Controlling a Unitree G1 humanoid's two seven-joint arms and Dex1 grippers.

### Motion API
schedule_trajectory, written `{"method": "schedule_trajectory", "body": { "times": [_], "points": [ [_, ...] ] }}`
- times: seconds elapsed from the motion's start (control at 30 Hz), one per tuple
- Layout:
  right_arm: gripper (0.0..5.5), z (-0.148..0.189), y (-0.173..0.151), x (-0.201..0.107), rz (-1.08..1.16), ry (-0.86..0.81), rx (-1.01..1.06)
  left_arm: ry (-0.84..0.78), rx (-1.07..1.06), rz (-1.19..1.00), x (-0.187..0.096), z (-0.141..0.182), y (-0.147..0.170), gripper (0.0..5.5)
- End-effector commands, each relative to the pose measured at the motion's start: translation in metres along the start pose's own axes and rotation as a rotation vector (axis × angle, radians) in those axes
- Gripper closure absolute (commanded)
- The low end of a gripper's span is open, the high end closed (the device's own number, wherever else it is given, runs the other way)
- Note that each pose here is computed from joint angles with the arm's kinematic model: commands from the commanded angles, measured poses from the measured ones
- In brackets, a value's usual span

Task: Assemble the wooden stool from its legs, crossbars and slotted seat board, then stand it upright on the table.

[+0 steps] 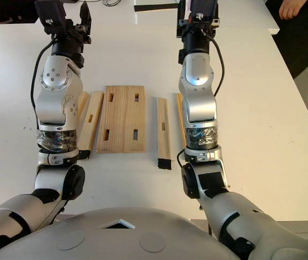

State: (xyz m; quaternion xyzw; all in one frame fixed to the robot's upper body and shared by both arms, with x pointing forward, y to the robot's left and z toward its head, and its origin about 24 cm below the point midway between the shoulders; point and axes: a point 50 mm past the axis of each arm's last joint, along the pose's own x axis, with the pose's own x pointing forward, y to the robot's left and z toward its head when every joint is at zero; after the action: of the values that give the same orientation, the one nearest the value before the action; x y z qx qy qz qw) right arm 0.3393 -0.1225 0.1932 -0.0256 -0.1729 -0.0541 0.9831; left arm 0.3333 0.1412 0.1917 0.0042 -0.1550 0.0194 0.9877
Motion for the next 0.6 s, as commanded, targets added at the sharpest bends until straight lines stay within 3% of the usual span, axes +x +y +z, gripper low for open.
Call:
{"method": "schedule_trajectory", "body": {
  "times": [0.03,0.6],
  "points": [
    [2.54,0.009,0.005,0.005,-0.007,-0.028,0.057,-0.011,-0.007,0.051,0.005,0.001,0.008,2.47],
    [2.54,0.008,0.020,0.000,0.088,-0.028,0.017,0.008,-0.142,-0.013,-0.003,-0.004,-0.004,2.47]
  ]
}}
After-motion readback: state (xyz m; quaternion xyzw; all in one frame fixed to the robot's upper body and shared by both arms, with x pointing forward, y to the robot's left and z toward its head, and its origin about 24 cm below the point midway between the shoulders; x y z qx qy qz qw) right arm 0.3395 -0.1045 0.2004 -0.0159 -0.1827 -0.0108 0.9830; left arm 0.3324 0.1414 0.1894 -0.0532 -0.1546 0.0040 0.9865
